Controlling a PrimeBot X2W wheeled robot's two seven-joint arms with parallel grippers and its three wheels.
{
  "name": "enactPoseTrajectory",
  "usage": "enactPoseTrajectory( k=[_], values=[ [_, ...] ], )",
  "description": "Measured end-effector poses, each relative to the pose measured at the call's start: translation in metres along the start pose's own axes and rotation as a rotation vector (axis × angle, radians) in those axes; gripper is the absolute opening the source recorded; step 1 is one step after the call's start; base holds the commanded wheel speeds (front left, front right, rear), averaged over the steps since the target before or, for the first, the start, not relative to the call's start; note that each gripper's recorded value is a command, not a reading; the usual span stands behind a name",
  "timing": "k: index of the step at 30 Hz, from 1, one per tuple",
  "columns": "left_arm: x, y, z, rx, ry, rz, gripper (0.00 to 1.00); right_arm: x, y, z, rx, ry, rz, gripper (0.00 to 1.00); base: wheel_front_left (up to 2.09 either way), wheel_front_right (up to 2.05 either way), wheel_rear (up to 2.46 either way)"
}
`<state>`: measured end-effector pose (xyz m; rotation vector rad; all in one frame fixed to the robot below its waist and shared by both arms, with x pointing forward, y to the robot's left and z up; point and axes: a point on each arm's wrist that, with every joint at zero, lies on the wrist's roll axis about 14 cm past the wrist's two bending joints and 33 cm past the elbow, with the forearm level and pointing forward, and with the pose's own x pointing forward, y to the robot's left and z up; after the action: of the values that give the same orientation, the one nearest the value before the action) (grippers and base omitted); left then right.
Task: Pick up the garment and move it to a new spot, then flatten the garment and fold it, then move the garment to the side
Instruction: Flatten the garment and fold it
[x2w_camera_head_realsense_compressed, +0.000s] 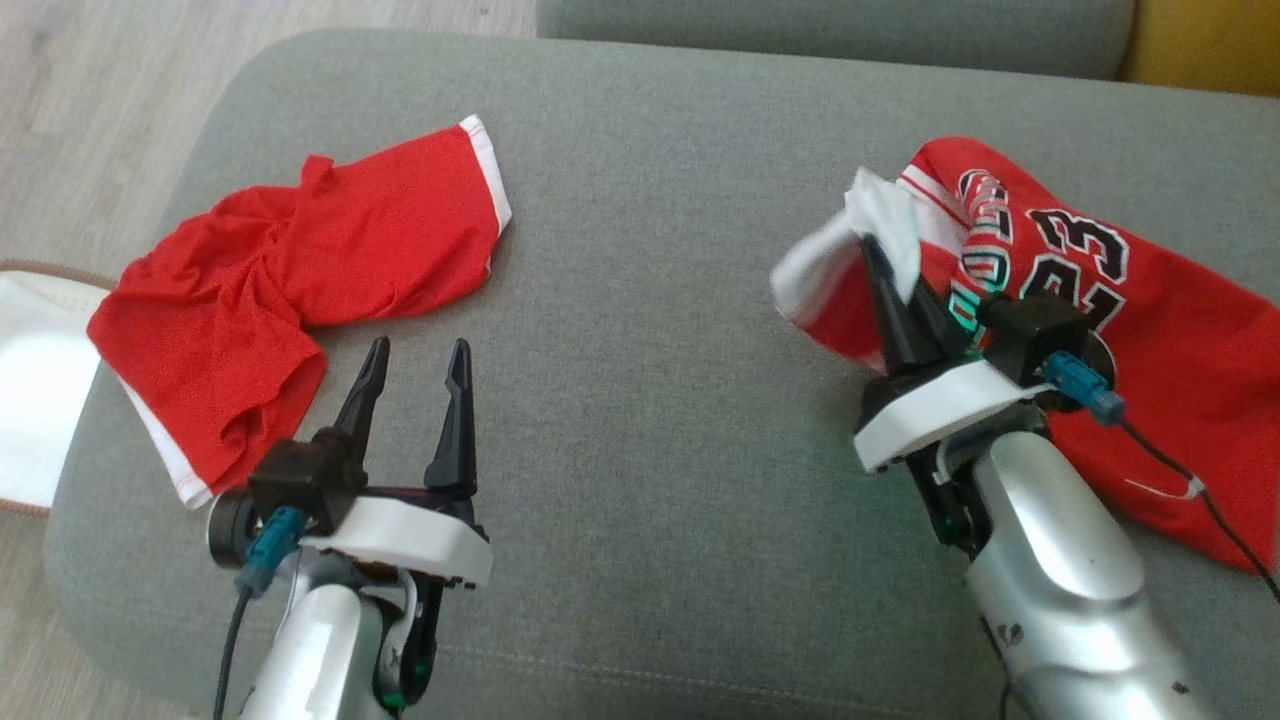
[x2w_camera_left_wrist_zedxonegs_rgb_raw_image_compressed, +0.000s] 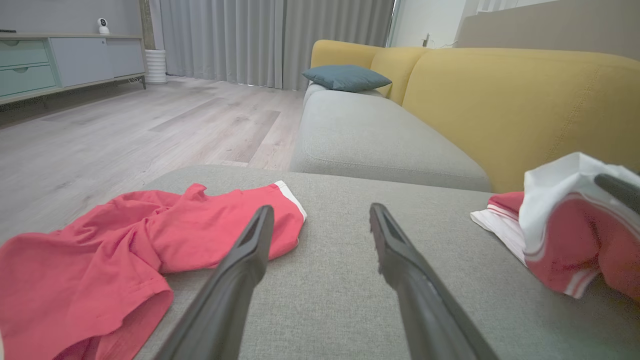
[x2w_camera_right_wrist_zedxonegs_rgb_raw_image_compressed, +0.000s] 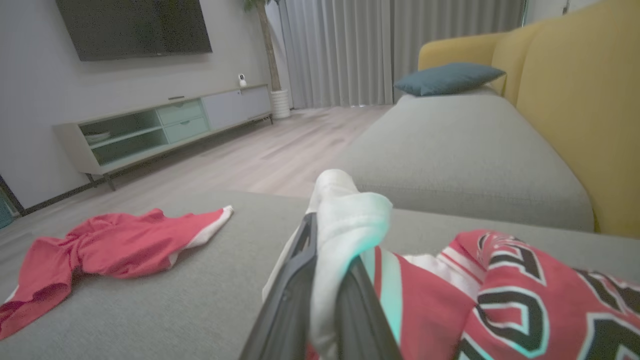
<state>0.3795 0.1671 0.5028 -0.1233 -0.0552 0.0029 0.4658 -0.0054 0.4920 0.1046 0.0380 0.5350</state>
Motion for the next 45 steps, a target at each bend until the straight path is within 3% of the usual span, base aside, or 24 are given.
enactPoseTrajectory(
  k=[3, 7, 15, 16, 17, 26, 33, 39, 45],
  values=[
    [-0.001, -0.001, 0.005, 0.0, -0.013, -0.002, 1.0, -0.002, 0.019, 0.02, -0.013, -0.065, 0.053, 0.0, 0.0, 0.0, 0.0],
    [-0.004, 0.0, 0.009, 0.001, -0.025, 0.005, 1.0, -0.015, 0.056, 0.018, -0.017, -0.072, 0.153, 0.0, 0.0, 0.0, 0.0],
    [-0.014, 0.001, 0.004, -0.015, -0.012, 0.02, 1.0, -0.052, 0.127, -0.041, -0.047, 0.133, 0.365, 0.0, 0.0, 0.0, 0.0],
    [-0.015, 0.001, 0.004, -0.016, -0.01, 0.018, 1.0, -0.055, 0.129, -0.045, -0.054, 0.146, 0.375, 0.58, 0.0, 0.0, 0.0],
    [-0.015, 0.0, 0.004, -0.016, -0.011, 0.017, 1.0, -0.056, 0.13, -0.047, -0.052, 0.152, 0.377, 1.0, 0.0, 0.0, 0.0],
    [-0.009, -0.007, 0.009, -0.019, -0.027, -0.002, 1.0, -0.06, 0.107, -0.041, -0.029, 0.135, 0.295, 1.0, 0.0, 0.0, 0.0],
    [-0.006, -0.023, 0.009, -0.028, -0.031, -0.049, 1.0, -0.077, 0.039, -0.034, -0.009, 0.093, 0.056, 1.0, 0.0, 0.0, 0.0],
    [-0.002, -0.041, 0.008, -0.032, -0.028, -0.1, 1.0, -0.114, -0.039, -0.024, 0.001, 0.037, -0.225, 1.0, 0.0, 0.0, 0.0],
    [-0.001, -0.05, -0.007, -0.03, 0.017, -0.128, 1.0, -0.142, -0.067, -0.03, 0.012, 0.043, -0.341, 1.0, 0.0, 0.0, 0.0]
  ],
)
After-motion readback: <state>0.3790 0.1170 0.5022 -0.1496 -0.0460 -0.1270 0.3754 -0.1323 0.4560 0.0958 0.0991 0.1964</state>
